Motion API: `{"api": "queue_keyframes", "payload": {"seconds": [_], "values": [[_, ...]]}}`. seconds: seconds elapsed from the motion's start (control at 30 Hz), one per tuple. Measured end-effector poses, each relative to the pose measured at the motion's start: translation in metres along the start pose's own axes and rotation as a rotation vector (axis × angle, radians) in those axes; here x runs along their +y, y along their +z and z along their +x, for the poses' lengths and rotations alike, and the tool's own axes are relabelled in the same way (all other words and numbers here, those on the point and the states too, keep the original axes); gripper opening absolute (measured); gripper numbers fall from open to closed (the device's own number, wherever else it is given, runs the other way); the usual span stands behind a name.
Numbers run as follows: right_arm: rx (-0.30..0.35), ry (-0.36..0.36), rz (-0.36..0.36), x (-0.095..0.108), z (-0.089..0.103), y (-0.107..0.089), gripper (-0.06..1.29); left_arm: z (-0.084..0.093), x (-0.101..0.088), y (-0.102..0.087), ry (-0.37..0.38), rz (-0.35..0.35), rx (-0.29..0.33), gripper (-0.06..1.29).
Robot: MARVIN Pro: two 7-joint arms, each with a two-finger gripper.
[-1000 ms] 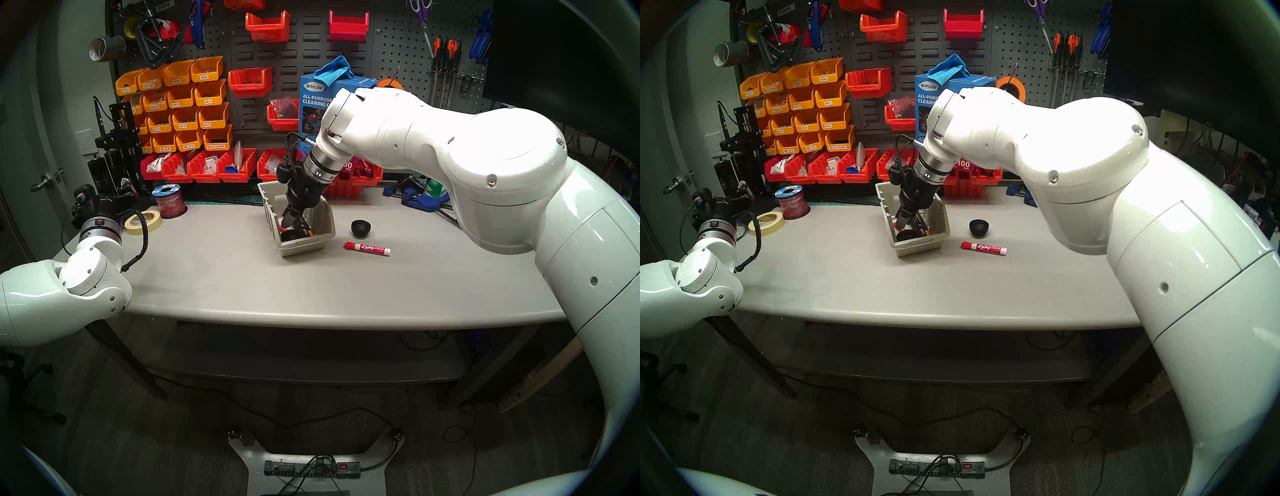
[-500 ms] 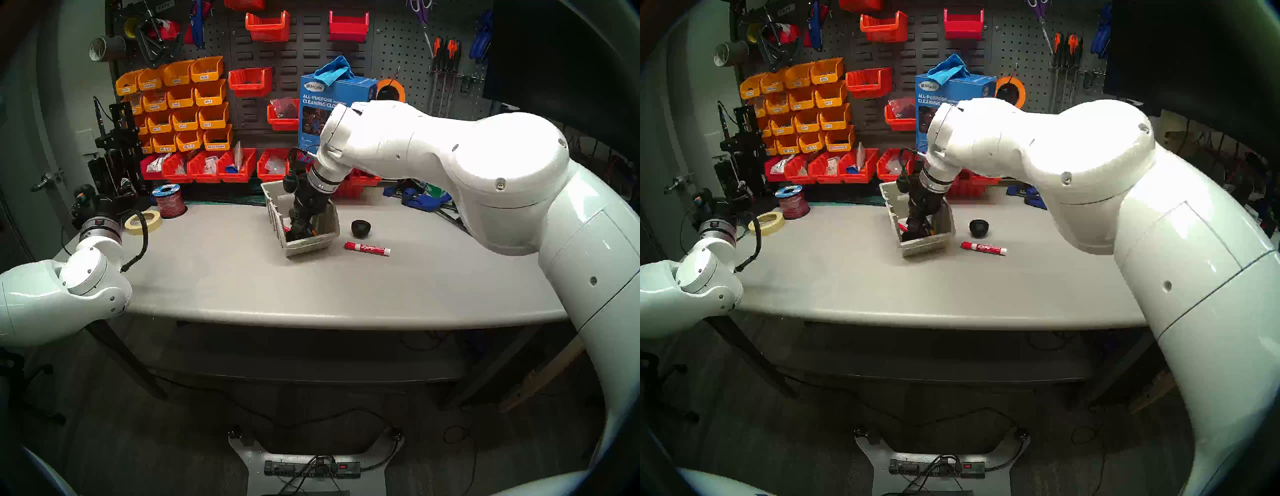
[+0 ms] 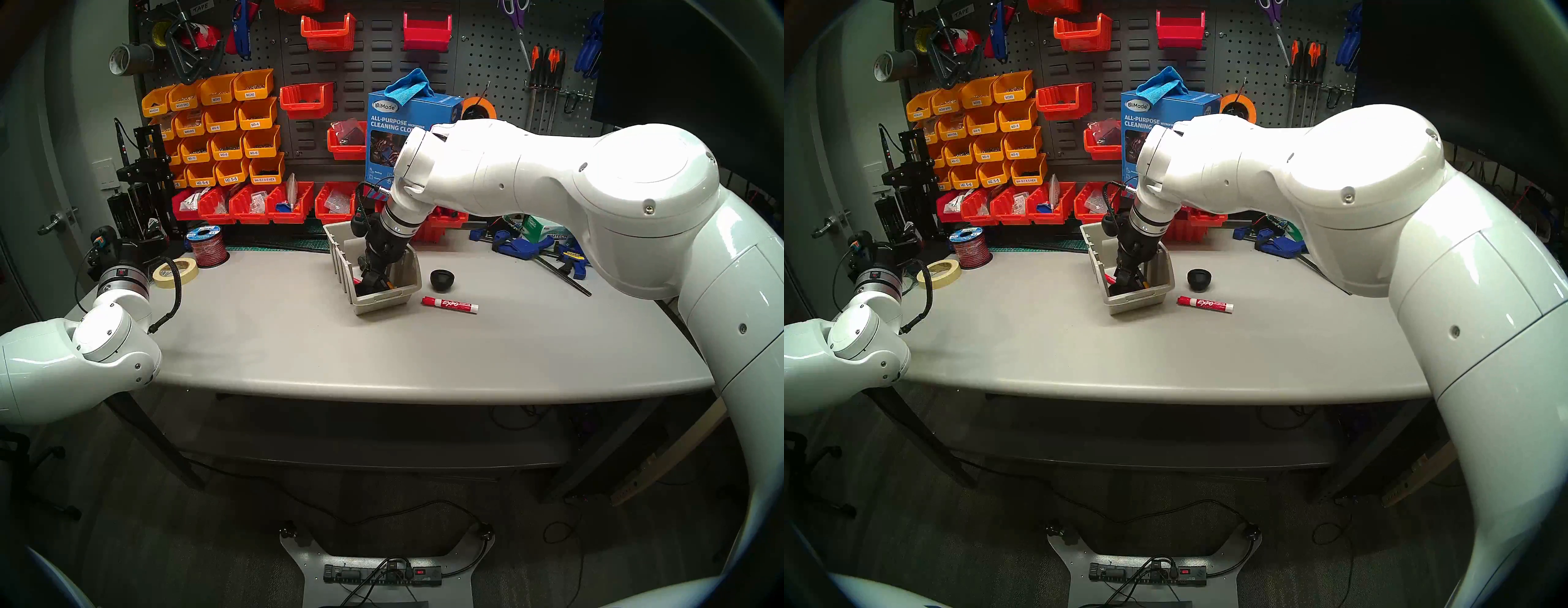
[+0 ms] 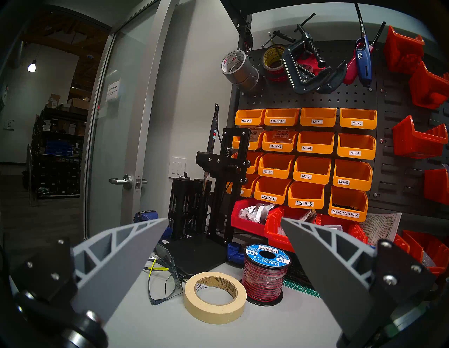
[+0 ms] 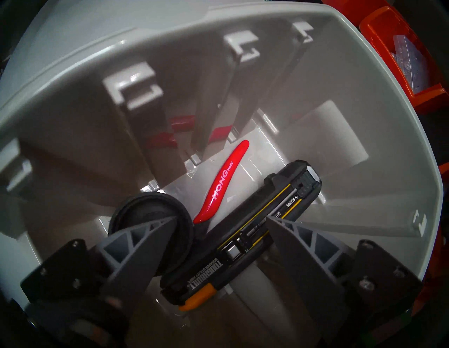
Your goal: Take out tools from the storage box
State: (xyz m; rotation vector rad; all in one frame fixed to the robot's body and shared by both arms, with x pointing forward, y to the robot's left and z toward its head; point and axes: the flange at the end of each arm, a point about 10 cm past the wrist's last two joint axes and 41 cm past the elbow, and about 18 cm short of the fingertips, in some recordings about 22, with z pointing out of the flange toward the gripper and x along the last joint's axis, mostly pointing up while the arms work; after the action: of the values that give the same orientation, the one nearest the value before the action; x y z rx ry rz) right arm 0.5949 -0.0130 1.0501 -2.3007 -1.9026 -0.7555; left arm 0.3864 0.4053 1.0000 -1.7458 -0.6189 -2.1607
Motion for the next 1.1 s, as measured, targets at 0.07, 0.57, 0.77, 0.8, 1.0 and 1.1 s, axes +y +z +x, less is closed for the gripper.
{"api": "queue_keyframes", "payload": {"seconds": [0.07, 0.57, 0.77, 0.8, 1.0, 1.1], "values": [[0.0, 0.002, -0.003, 0.001, 0.001, -0.004, 0.93, 0.0, 0.0, 0.0, 0.0, 0.0, 0.0, 1.26], [-0.041, 0.068, 0.058, -0.008, 0.005, -0.016, 0.98, 0.0, 0.0, 0.0, 0.0, 0.0, 0.0, 1.26], [-0.075, 0.073, 0.063, -0.012, 0.004, -0.011, 0.98, 0.0, 0.0, 0.0, 0.0, 0.0, 0.0, 1.26], [-0.083, 0.071, 0.057, -0.012, 0.004, -0.01, 0.98, 0.0, 0.0, 0.0, 0.0, 0.0, 0.0, 1.26], [-0.096, 0.069, 0.011, -0.008, 0.005, -0.011, 0.98, 0.0, 0.0, 0.0, 0.0, 0.0, 0.0, 1.26], [-0.1, 0.067, -0.008, -0.008, 0.006, -0.013, 0.98, 0.0, 0.0, 0.0, 0.0, 0.0, 0.0, 1.26]]}}
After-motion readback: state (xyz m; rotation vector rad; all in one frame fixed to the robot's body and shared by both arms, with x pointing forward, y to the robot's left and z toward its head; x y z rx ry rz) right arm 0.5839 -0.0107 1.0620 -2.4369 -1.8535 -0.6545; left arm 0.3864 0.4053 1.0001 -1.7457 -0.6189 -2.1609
